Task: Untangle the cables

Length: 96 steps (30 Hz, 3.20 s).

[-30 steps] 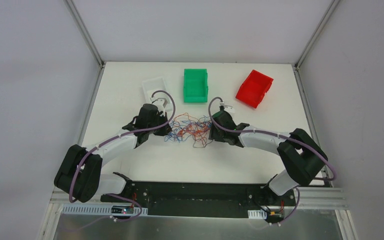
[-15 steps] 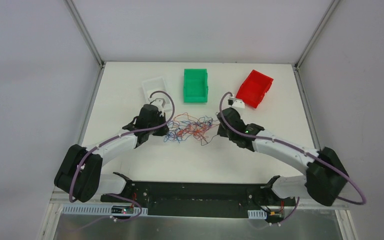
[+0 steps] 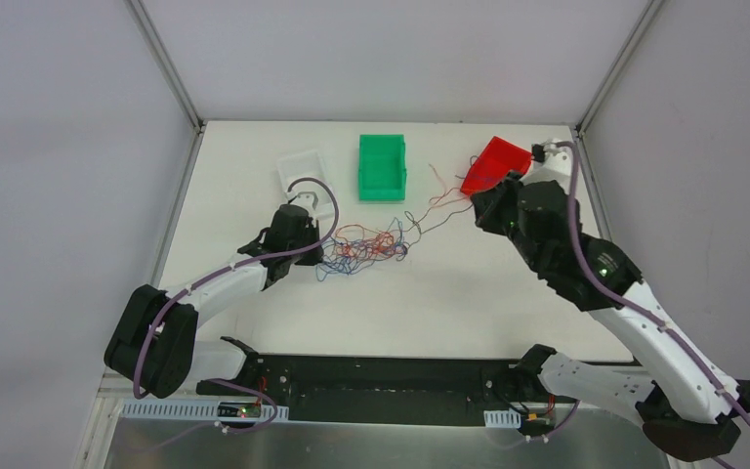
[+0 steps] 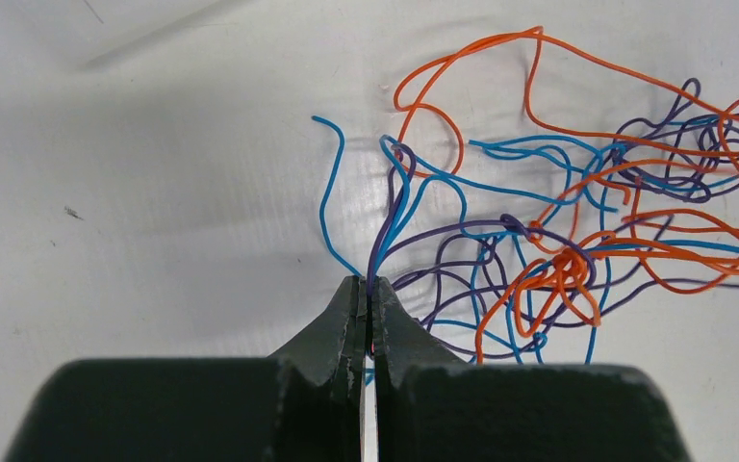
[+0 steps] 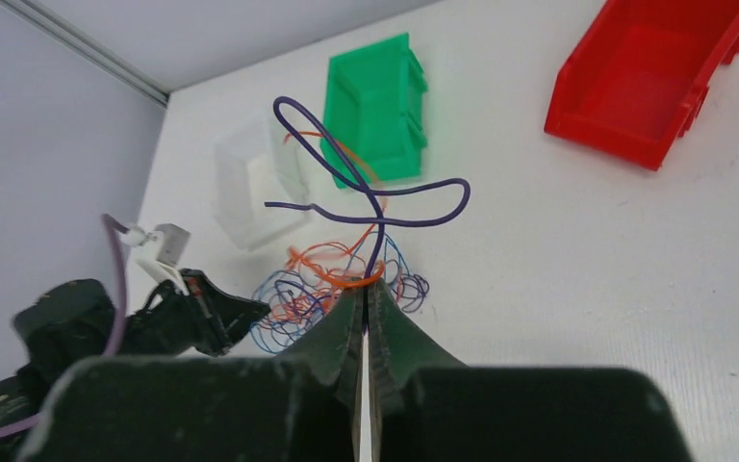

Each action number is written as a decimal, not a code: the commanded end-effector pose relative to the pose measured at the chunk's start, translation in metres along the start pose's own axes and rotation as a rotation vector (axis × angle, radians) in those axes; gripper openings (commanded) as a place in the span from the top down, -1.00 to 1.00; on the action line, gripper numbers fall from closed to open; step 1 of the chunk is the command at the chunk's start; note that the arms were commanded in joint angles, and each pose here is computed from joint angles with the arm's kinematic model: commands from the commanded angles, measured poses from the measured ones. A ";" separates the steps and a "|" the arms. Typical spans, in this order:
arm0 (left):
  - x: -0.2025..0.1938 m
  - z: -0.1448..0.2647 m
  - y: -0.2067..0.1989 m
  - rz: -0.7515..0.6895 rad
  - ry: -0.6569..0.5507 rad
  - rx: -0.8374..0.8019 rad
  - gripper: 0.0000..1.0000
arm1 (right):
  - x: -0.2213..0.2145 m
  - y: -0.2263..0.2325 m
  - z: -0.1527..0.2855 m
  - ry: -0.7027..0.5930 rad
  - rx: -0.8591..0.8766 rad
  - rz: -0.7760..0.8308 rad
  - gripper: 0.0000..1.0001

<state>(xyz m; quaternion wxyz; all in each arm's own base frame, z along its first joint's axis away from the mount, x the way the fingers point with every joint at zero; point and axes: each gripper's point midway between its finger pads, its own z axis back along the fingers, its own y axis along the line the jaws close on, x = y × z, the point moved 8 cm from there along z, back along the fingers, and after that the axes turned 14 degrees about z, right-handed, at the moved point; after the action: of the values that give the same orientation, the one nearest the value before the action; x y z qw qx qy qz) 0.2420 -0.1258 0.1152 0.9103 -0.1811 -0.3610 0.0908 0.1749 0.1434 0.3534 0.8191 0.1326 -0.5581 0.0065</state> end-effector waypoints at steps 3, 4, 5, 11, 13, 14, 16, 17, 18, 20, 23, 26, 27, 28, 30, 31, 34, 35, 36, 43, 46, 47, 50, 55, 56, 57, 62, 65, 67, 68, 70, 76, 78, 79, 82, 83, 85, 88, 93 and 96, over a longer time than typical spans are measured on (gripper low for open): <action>0.008 0.003 -0.001 0.013 -0.030 0.021 1.00 | 0.044 -0.009 0.036 -0.042 -0.004 0.059 1.00; 0.008 0.003 -0.001 0.011 -0.029 0.020 1.00 | 0.045 -0.006 0.038 -0.029 0.012 0.063 1.00; 0.008 0.003 -0.002 0.008 -0.027 0.016 1.00 | 0.047 -0.004 0.039 -0.015 0.032 0.063 1.00; 0.008 0.008 -0.014 -0.016 -0.013 -0.124 0.50 | 0.026 0.022 0.031 0.145 0.217 0.073 1.00; 0.009 0.012 -0.016 -0.022 -0.038 -0.163 0.00 | 0.017 0.025 0.025 0.194 0.224 0.083 1.00; 0.009 0.015 -0.018 -0.027 -0.049 -0.183 -0.21 | 0.013 0.026 0.021 0.213 0.218 0.086 1.00; 0.010 0.021 -0.020 -0.036 -0.079 -0.230 -0.40 | 0.007 0.028 0.014 0.234 0.220 0.092 1.00; 0.010 0.024 -0.022 -0.046 -0.094 -0.266 -0.47 | 0.004 0.029 0.011 0.243 0.226 0.091 1.00; 0.011 0.027 -0.026 -0.063 -0.113 -0.314 -0.53 | 0.002 0.030 0.008 0.254 0.230 0.089 1.00; 0.009 0.033 -0.034 -0.093 -0.118 -0.422 -0.59 | -0.002 0.032 0.001 0.285 0.259 0.088 1.00; 0.004 0.038 -0.047 -0.155 -0.137 -0.609 -0.60 | -0.007 0.032 -0.007 0.324 0.281 0.091 1.00; 0.000 0.042 -0.065 -0.246 -0.156 -0.790 -0.57 | -0.007 0.026 -0.013 0.319 0.263 0.089 1.00; -0.003 0.042 -0.071 -0.275 -0.146 -0.824 -0.55 | -0.006 0.023 -0.013 0.313 0.257 0.082 1.00; -0.005 0.042 -0.076 -0.310 -0.139 -0.848 -0.54 | -0.004 0.020 -0.014 0.302 0.253 0.072 1.00; -0.008 0.040 -0.087 -0.388 -0.133 -0.883 -0.53 | 0.001 0.013 -0.014 0.284 0.247 0.049 1.00; -0.009 0.039 -0.092 -0.433 -0.136 -0.900 -0.52 | 0.003 0.011 -0.013 0.275 0.248 0.040 1.00; -0.010 0.032 -0.108 -0.568 -0.154 -0.936 -0.53 | 0.007 0.007 -0.012 0.262 0.276 0.012 1.00; -0.011 0.029 -0.112 -0.634 -0.167 -0.951 -0.52 | 0.009 0.006 -0.013 0.258 0.286 -0.003 1.00; -0.014 0.026 -0.116 -0.698 -0.183 -0.960 -0.52 | 0.010 0.006 -0.013 0.258 0.300 -0.022 1.00; -0.011 0.007 -0.131 -0.907 -0.223 -0.993 -0.38 | 0.014 0.006 -0.019 0.270 0.388 -0.090 1.00; -0.010 -0.002 -0.139 -0.929 -0.207 -0.998 -0.28 | 0.017 0.005 -0.020 0.270 0.419 -0.119 1.00; -0.010 -0.004 -0.141 -0.933 -0.200 -1.000 -0.22 | 0.018 0.004 -0.020 0.265 0.425 -0.130 1.00; -0.012 -0.012 -0.147 -0.935 -0.165 -1.027 0.08 | 0.022 0.002 -0.020 0.257 0.438 -0.157 1.00; -0.014 -0.017 -0.150 -0.909 -0.140 -1.023 1.00 | 0.016 -0.007 -0.023 0.266 0.393 -0.184 1.00; -0.008 -0.020 -0.148 -0.850 -0.154 -0.936 1.00 | 0.013 -0.011 -0.025 0.272 0.357 -0.195 1.00; -0.003 -0.021 -0.144 -0.784 -0.155 -0.851 1.00 | 0.005 -0.017 -0.028 0.289 0.314 -0.204 1.00; 0.018 -0.023 -0.103 -0.554 -0.207 -0.598 1.00 | -0.044 -0.055 -0.040 0.392 0.037 -0.265 0.97; 0.018 -0.020 -0.084 -0.467 -0.199 -0.548 1.00 | -0.073 -0.081 -0.042 0.400 -0.160 -0.350 0.93; 0.016 -0.018 -0.079 -0.465 -0.202 -0.540 1.00 | -0.088 -0.098 -0.040 0.373 -0.281 -0.397 0.20; 0.014 -0.018 -0.078 -0.464 -0.203 -0.543 1.00 | -0.093 -0.103 -0.039 0.351 -0.299 -0.410 -0.36; 0.011 -0.019 -0.079 -0.462 -0.194 -0.570 1.00 | -0.103 -0.103 -0.039 0.364 -0.242 -0.409 -0.66; 0.006 -0.025 -0.090 -0.409 -0.127 -0.639 1.00 | -0.120 -0.074 -0.039 0.471 0.090 -0.436 -0.58; 0.005 -0.028 -0.091 -0.400 -0.114 -0.639 1.00 | -0.125 -0.065 -0.041 0.484 0.154 -0.423 -0.52; 0.005 -0.029 -0.091 -0.397 -0.110 -0.641 1.00 | -0.127 -0.060 -0.043 0.487 0.168 -0.401 -0.51; 0.005 -0.031 -0.093 -0.391 -0.105 -0.640 1.00 | -0.136 -0.044 -0.052 0.522 0.153 -0.324 -0.51; 0.005 -0.031 -0.093 -0.391 -0.103 -0.639 1.00 | -0.137 -0.039 -0.056 0.531 0.144 -0.304 -0.52; 0.005 -0.033 -0.092 -0.388 -0.101 -0.633 1.00 | -0.140 -0.028 -0.065 0.532 0.147 -0.277 -0.51; 0.005 -0.033 -0.092 -0.384 -0.100 -0.631 1.00 | -0.149 -0.016 -0.079 0.514 0.123 -0.276 -0.45; 0.008 -0.027 -0.093 -0.400 -0.110 -0.635 1.00 | -0.172 -0.004 -0.095 0.383 0.055 -0.399 -0.40; 0.008 -0.026 -0.092 -0.407 -0.114 -0.630 1.00 | -0.180 0.008 -0.098 0.321 0.040 -0.452 -0.40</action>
<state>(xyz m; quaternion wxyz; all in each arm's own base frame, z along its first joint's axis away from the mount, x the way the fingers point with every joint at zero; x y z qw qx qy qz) 0.2651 -0.2071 0.1175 0.8115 -0.3529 -0.4280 -0.1836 0.1806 0.1794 0.1511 0.9195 0.2416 -0.3041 -0.0611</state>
